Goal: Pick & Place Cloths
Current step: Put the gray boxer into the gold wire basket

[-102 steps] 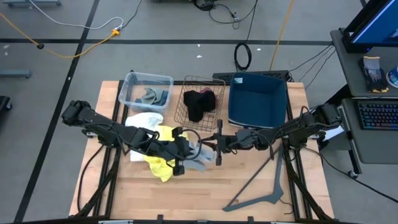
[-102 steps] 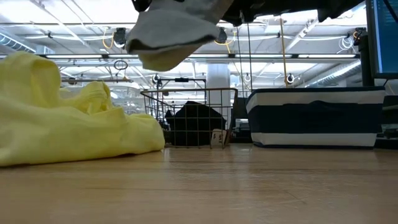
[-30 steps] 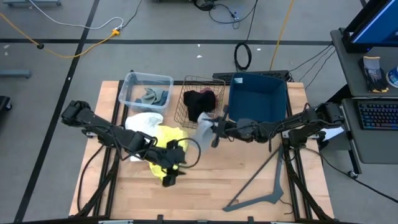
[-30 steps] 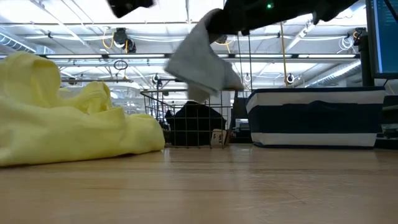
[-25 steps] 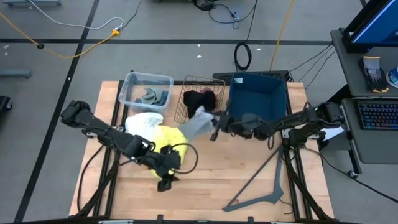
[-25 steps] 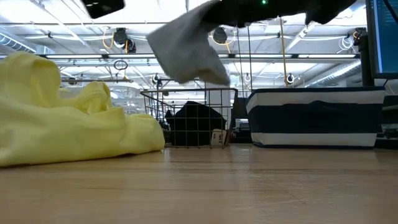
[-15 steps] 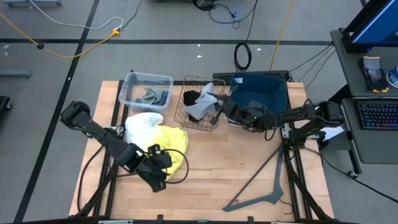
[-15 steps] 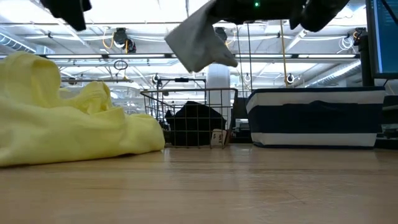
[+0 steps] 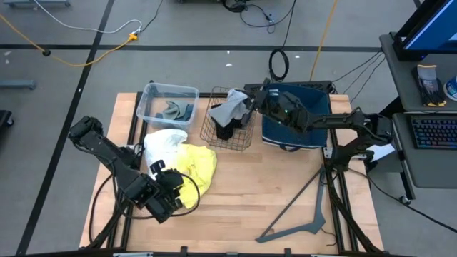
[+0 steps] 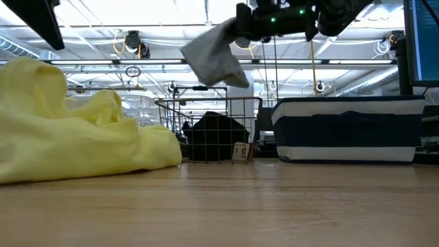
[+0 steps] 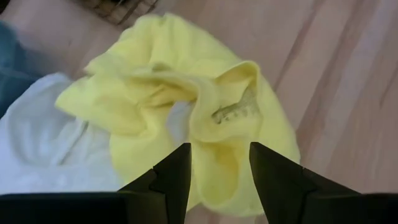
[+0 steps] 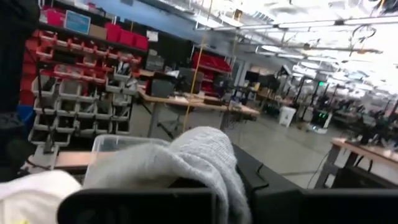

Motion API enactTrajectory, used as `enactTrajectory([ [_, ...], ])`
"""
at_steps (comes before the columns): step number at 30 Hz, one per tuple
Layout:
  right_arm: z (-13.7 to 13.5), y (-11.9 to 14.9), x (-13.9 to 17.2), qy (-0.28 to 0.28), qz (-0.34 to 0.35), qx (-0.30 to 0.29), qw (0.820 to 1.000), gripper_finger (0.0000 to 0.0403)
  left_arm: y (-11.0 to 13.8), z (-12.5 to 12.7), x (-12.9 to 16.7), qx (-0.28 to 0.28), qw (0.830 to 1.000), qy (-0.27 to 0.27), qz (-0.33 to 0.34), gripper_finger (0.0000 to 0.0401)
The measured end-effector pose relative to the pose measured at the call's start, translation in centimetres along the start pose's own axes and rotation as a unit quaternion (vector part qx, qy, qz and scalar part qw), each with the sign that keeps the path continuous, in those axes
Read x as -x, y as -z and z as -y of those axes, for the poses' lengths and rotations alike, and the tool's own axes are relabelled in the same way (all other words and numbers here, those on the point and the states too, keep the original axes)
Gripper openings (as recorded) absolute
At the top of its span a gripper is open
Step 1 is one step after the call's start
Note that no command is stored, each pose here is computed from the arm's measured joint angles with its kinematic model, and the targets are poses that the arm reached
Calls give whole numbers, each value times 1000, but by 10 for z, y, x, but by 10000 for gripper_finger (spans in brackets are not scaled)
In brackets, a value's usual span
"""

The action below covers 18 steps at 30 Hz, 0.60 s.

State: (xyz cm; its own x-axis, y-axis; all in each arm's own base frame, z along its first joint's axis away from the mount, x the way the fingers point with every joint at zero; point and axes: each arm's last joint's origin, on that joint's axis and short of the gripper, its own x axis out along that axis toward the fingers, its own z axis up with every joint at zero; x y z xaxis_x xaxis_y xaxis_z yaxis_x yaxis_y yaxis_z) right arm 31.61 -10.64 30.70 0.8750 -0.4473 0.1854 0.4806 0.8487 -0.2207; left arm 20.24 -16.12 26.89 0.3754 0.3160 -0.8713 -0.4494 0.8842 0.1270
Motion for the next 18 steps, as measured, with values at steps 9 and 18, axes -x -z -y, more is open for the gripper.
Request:
enactTrajectory([
  [9,16,29,-11,-27,-39,-33,998,0,18,-6,9,30,999,-44,-6,161],
  [18,12,82,-27,-34,-96,-38,994,0,30,-5,17,38,998,-53,13,161],
])
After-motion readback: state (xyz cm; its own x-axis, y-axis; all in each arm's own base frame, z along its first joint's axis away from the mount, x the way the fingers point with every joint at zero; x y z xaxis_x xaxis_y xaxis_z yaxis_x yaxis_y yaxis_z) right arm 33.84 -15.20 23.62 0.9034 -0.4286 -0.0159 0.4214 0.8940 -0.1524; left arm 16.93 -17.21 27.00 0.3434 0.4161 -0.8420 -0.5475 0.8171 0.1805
